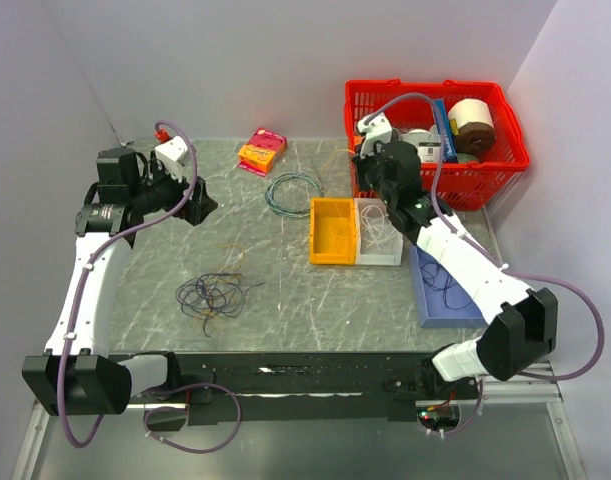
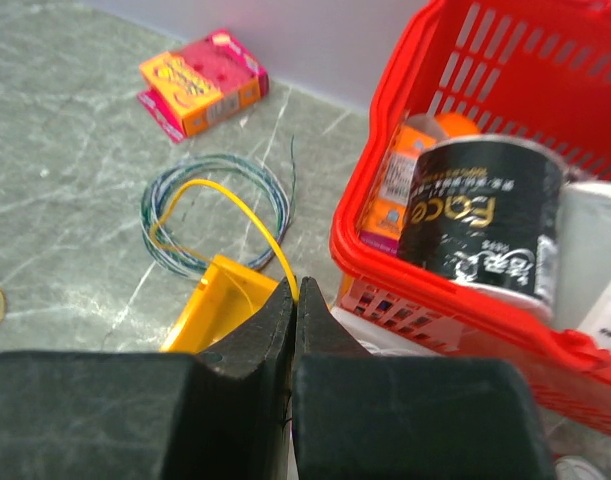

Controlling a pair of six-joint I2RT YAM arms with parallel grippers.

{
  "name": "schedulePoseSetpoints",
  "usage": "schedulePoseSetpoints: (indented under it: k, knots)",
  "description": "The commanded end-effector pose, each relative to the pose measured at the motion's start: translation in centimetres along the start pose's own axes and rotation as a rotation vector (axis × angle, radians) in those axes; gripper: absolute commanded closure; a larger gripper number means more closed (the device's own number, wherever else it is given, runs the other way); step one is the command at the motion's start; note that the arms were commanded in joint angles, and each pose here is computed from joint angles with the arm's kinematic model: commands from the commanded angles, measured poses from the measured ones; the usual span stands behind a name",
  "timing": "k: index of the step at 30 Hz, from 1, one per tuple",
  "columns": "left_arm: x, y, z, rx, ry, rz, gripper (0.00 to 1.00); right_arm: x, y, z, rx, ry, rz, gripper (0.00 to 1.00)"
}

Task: Untangle the cables

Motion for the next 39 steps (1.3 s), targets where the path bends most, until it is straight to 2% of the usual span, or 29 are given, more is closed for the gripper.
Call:
schedulePoseSetpoints:
  k: [1, 20, 28, 34, 35, 36, 38, 39]
  knots:
    - [1.0, -0.2, -1.4, -0.053, -0.044, -0.012, 0.05, -1.7, -0.1, 0.8, -0.03, -0.009, 0.005, 1.0]
    - [0.5, -0.1, -0.8, -0.045, -0.031, -0.002, 0.05, -5.5, 0.9, 13.0, -0.066, 0.275, 0.012, 1.0]
    - [-0.1, 0.0, 0.0, -0.031, -0.016, 0.002, 0.05, -6.9, 1.5, 15.2, -0.038, 0.383, -0.009, 1.0]
    - [-1.1, 0.0, 3.4, 0.003, 0.067, -0.015, 0.05, -7.8, 1.8, 15.6, -0.018, 0.43, -0.033, 1.0]
    - [-1.3, -0.2, 4.5, 0.015, 0.091, -0.011, 0.05, -7.8, 1.8, 15.5, -0.014, 0.431, -0.034, 0.98]
    - [-1.4, -0.2, 5.1, 0.017, 0.107, -0.017, 0.04, -7.6, 1.9, 15.5, -0.011, 0.439, -0.037, 0.91]
    - [-1.6, -0.1, 6.4, 0.013, 0.146, -0.029, 0.02, -7.1, 1.9, 14.8, 0.0, 0.421, -0.043, 0.7]
    - [-1.8, -0.3, 7.6, 0.025, 0.176, -0.026, 0.01, -6.8, 2.0, 14.5, 0.007, 0.411, -0.05, 0.54]
Point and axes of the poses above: each gripper's point midway between its finger pads, its own x axis back along the fingers, its own y axis along the line the jaws close on, z = x × y, the point moved 7 cm from there along x, back along the fingers, and after that the axes turned 6 degrees about -x, right-handed, at the moved point
